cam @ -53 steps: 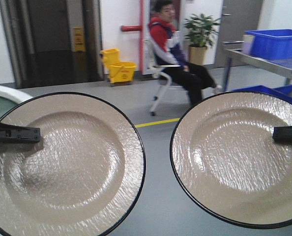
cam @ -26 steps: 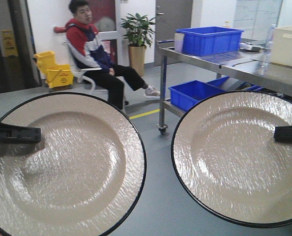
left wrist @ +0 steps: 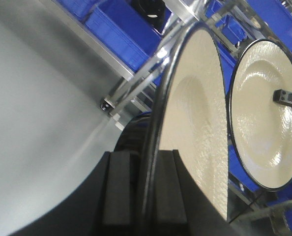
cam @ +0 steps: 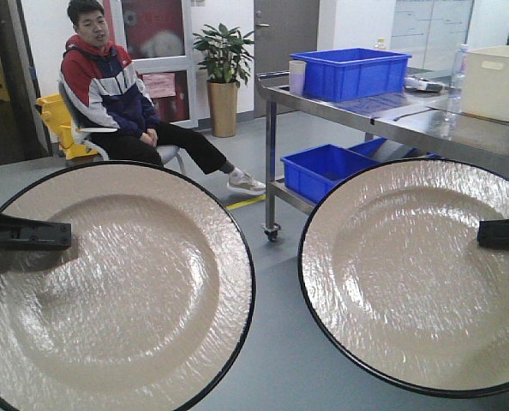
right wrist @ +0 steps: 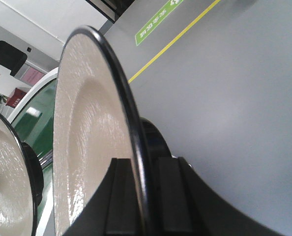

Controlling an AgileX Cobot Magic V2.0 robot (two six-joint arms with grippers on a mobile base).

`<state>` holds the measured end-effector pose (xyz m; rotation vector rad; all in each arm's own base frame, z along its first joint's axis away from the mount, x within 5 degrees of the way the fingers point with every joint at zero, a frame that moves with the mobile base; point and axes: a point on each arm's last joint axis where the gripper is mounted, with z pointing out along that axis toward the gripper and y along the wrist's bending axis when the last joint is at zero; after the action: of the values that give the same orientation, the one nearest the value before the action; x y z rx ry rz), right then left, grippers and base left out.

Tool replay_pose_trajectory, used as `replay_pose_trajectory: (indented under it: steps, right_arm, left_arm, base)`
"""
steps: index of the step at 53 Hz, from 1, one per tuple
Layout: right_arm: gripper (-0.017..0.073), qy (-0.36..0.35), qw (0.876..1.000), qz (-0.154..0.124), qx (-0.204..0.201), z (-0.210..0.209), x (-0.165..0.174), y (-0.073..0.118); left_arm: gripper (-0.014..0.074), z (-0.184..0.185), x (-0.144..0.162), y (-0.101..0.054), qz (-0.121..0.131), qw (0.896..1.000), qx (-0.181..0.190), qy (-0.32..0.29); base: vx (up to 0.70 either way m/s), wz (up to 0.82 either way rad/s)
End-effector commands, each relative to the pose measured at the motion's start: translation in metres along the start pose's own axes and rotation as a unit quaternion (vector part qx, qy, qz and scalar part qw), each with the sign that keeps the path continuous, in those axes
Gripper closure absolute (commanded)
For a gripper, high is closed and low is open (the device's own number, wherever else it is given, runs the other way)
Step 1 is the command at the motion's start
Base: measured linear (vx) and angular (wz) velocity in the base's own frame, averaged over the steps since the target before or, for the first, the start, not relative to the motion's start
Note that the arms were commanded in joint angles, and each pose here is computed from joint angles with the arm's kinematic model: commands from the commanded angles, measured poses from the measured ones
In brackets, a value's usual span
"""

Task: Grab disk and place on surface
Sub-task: 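Carry both plates to the steel table beside the cream bin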

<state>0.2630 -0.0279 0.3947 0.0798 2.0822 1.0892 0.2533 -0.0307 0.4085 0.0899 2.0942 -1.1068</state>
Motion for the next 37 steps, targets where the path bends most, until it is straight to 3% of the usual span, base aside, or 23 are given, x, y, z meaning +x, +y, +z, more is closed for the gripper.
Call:
replay_pose_trajectory:
  steps: [1, 37]
  right_arm:
    - [0.0568, -0.037, 0.997, -0.008, -0.064, -0.0101, -0.0067, 0.0284]
    - [0.0568, -0.037, 0.997, -0.009, -0.064, -0.0101, -0.0067, 0.0284]
  left_arm:
    - [0.0601, -0.0115, -0.0109, -0.0250, -0.008, 0.997, 0.051, -0.057]
    - [0.0601, -0.0115, -0.0109, -0.0250, -0.008, 0.997, 0.051, -0.057]
  base:
    - [0.27, 0.16]
    - [0.36, 0.08]
